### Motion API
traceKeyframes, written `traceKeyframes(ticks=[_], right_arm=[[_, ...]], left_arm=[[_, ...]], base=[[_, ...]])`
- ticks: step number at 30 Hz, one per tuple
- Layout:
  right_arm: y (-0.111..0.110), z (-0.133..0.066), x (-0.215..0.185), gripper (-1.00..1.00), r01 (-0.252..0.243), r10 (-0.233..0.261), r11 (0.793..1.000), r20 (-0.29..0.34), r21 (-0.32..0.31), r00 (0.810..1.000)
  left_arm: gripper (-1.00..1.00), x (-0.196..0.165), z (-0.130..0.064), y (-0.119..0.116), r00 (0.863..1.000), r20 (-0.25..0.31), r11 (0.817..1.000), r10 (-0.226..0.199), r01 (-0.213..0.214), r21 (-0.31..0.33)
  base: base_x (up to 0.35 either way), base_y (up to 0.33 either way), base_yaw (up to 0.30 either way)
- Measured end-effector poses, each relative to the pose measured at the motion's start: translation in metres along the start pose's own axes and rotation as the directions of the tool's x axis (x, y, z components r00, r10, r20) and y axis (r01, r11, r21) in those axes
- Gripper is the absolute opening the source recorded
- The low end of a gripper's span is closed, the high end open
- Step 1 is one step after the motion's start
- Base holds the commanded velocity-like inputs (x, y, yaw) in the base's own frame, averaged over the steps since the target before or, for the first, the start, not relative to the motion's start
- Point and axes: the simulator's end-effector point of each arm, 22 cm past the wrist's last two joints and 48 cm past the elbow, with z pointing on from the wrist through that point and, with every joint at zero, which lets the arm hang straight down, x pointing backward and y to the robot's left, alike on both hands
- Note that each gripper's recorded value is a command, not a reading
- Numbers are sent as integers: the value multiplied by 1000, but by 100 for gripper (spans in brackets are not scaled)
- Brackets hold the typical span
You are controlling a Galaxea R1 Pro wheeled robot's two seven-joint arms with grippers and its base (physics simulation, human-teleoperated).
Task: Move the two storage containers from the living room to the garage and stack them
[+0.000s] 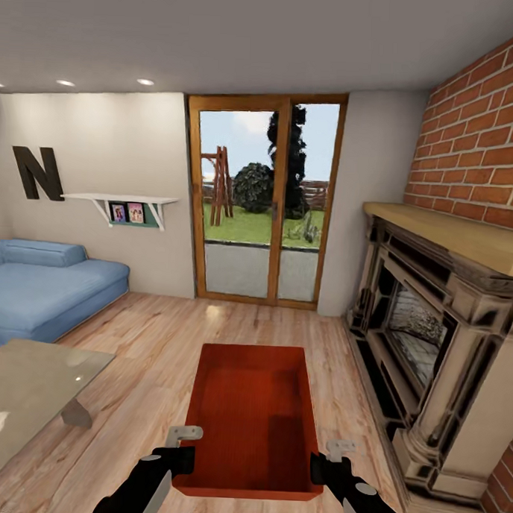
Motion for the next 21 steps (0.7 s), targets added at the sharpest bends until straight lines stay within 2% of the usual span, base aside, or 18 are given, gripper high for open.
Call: traceKeyframes(ticks=[21], right_arm=[[0, 0, 0, -100, 0, 0, 1000, 0, 0, 1000]], left_arm=[[-100, 0, 0, 0, 1000, 0, 1000, 0, 0, 0]], base=[[0, 0, 300]])
